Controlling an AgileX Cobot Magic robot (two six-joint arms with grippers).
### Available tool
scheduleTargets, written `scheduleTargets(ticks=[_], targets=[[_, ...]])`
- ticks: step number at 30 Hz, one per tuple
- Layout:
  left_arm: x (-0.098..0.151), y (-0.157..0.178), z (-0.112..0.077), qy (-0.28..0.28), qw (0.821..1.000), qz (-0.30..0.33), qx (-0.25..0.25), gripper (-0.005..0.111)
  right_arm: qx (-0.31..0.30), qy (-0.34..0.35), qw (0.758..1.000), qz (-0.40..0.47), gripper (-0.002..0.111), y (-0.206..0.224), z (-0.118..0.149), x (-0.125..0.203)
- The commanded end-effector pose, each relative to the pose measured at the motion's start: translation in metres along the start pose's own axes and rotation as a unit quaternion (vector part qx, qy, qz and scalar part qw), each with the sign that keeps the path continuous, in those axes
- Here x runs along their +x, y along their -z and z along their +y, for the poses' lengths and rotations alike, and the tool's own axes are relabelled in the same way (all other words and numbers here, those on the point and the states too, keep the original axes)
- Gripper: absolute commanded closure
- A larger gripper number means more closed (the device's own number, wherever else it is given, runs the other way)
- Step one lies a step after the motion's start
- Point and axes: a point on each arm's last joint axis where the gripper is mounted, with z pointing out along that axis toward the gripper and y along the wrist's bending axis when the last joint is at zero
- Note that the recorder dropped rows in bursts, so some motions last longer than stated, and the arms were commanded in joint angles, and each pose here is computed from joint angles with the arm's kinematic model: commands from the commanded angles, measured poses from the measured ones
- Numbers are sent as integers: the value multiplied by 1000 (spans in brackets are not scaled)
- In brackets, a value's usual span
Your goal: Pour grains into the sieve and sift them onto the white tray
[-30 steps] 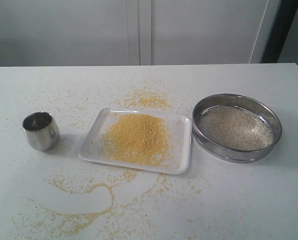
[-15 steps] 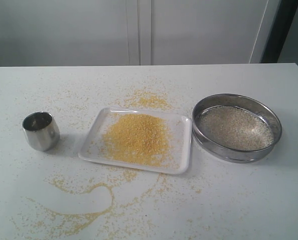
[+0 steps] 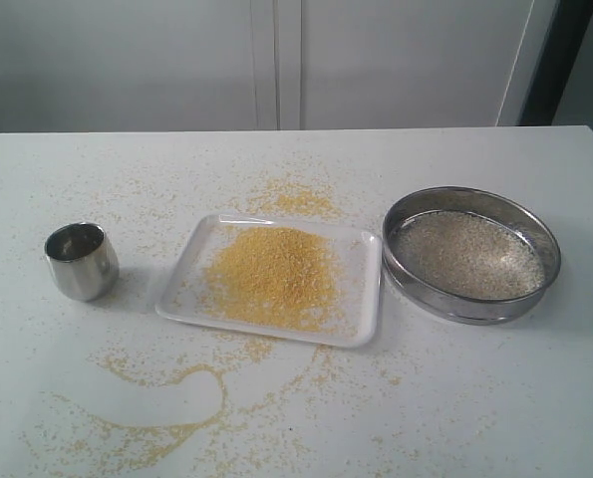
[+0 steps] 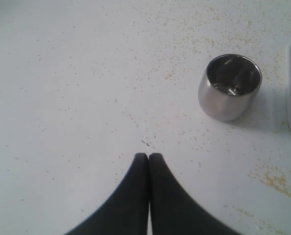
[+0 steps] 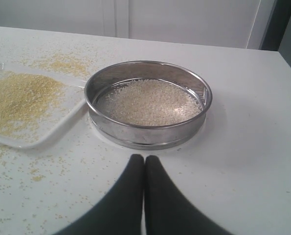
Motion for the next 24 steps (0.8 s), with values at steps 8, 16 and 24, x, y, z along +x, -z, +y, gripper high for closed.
scheduleTargets(ticks=[8, 16, 24], targets=[[46, 21, -2, 2, 999, -41, 5, 107, 0, -1, 1000, -2, 108, 0, 0, 1], [73, 25, -4, -24, 998, -62, 18, 107, 0, -1, 1000, -2, 108, 0, 0, 1], [98, 24, -6, -30, 997, -73, 19, 107, 0, -1, 1000, -2, 108, 0, 0, 1]])
